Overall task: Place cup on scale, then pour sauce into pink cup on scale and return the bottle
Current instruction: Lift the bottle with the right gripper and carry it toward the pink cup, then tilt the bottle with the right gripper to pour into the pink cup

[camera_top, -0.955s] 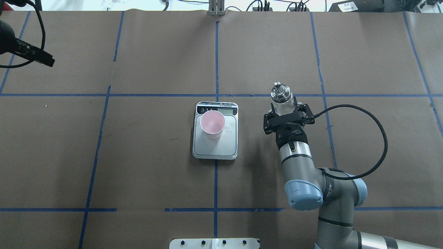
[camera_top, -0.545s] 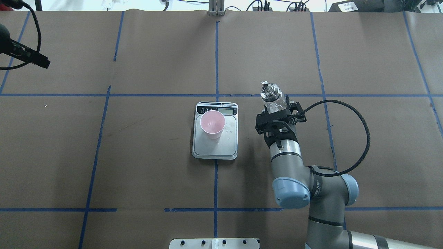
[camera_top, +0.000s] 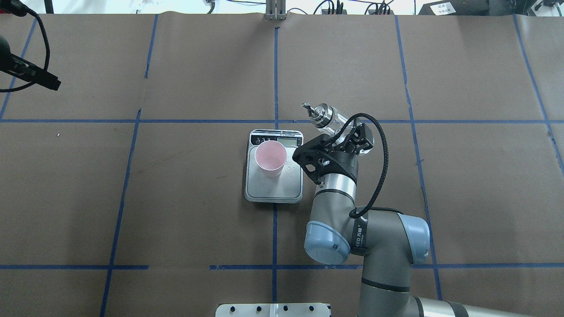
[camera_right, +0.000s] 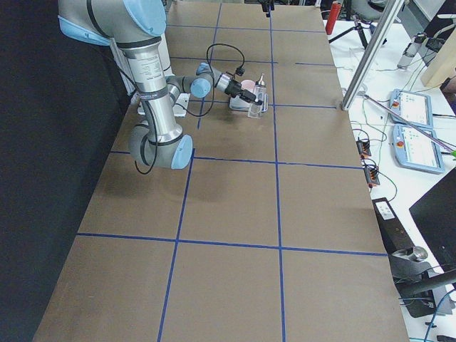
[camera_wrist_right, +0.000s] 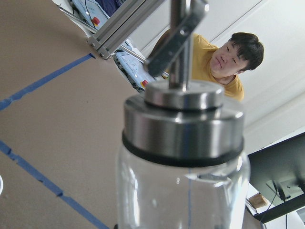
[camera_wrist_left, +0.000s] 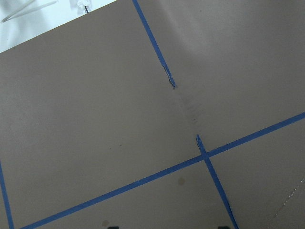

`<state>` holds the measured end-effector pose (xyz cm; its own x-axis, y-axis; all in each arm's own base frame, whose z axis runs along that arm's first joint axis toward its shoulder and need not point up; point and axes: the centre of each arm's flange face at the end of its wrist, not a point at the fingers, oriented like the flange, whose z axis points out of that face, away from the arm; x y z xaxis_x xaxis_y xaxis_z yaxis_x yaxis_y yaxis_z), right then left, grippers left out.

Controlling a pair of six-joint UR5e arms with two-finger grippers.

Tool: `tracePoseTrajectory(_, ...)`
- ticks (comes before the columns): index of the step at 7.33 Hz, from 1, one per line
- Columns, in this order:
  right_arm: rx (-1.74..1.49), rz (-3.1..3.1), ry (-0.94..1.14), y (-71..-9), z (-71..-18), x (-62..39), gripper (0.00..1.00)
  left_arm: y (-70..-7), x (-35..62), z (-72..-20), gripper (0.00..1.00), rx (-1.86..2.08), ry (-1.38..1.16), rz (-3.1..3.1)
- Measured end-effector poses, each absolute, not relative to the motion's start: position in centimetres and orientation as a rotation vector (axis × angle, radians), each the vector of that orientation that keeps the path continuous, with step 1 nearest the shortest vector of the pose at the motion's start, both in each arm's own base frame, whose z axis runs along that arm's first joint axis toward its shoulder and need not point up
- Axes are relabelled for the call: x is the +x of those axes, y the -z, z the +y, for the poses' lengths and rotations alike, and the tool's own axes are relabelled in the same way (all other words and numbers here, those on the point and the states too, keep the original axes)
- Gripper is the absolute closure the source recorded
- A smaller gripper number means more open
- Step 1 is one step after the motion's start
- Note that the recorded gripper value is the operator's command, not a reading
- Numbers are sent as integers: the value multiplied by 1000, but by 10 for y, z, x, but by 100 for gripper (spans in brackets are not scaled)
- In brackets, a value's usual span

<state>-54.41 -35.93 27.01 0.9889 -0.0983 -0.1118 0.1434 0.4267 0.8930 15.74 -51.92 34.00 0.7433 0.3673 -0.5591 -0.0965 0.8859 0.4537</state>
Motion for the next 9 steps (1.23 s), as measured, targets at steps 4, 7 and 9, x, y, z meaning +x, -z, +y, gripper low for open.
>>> tracePoseTrajectory(4, 1197, 240, 317, -274, -336, -558, 100, -340, 159, -519, 24, 415, -264, 692)
tracePoseTrajectory(7, 1208, 336, 411, -283, -333, -564, 100, -341, 159, -519, 24, 413, -263, 692)
tracePoseTrajectory(9, 1213, 404, 466, -290, -334, -567, 100, -341, 159, -519, 24, 411, -263, 693)
